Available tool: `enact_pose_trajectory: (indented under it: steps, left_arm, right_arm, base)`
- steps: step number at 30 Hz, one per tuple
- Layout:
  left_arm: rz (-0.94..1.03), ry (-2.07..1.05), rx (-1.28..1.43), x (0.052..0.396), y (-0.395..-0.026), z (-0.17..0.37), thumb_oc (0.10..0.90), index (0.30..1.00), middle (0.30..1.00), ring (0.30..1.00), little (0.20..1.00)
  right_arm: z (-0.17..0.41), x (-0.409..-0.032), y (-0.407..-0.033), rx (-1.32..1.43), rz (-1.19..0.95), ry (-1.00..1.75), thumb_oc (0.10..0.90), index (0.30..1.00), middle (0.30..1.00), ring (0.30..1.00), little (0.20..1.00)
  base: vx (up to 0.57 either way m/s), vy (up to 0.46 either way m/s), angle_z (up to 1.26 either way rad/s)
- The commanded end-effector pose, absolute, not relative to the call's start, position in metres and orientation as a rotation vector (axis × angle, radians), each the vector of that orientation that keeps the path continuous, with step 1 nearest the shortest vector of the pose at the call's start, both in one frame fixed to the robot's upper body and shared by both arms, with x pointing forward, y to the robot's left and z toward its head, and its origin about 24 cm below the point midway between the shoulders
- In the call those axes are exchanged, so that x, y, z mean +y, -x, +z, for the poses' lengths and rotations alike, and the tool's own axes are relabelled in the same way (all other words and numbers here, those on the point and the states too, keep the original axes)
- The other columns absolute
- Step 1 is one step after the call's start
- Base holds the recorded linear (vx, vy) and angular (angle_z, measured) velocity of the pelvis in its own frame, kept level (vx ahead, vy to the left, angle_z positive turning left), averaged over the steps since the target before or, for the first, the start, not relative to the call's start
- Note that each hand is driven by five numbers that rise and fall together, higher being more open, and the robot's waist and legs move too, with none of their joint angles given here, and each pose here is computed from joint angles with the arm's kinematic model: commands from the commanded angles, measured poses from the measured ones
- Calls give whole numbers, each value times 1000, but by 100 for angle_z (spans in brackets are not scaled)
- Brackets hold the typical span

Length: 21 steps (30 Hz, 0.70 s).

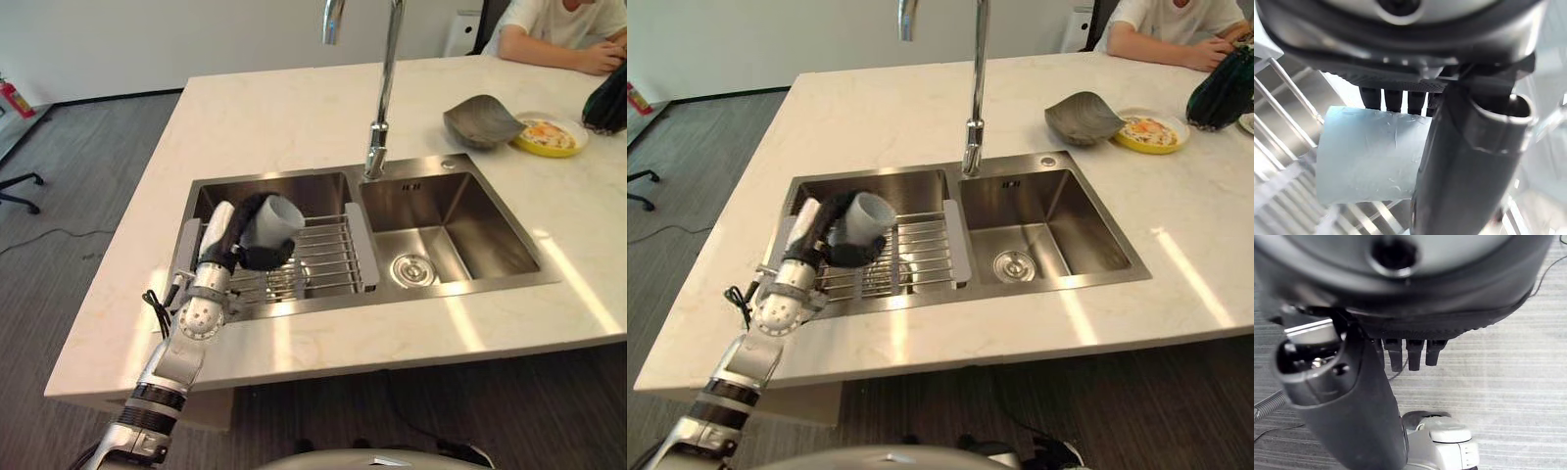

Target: Place the dishes in the dishwasher.

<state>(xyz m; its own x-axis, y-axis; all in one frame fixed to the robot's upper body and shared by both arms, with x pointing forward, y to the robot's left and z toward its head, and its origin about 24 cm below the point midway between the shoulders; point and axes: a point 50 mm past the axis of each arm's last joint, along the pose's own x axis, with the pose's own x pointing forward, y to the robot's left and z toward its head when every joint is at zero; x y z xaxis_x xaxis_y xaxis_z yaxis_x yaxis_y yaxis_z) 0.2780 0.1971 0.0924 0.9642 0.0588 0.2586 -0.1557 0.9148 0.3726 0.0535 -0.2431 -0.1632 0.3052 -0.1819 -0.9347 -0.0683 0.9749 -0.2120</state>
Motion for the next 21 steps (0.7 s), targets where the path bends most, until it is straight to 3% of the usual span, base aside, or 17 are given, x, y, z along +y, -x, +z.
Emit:
enact_pose_trajectory:
  steps: [1, 21]
  left_arm:
    - [240, -173, -712, 205, -276, 190, 400, 300, 300, 300, 300]
    - [404, -168, -819, 232, -248, 206, 400, 300, 300, 300, 300]
  right_arm:
    - [-162, -251, -53, 1251, -133, 231, 800, 900, 900, 900, 900]
    - [-162, -247, -55, 1231, -116, 251, 800, 900, 900, 900, 900]
  base:
    - [0, 0, 0]
    - [1, -6, 4]
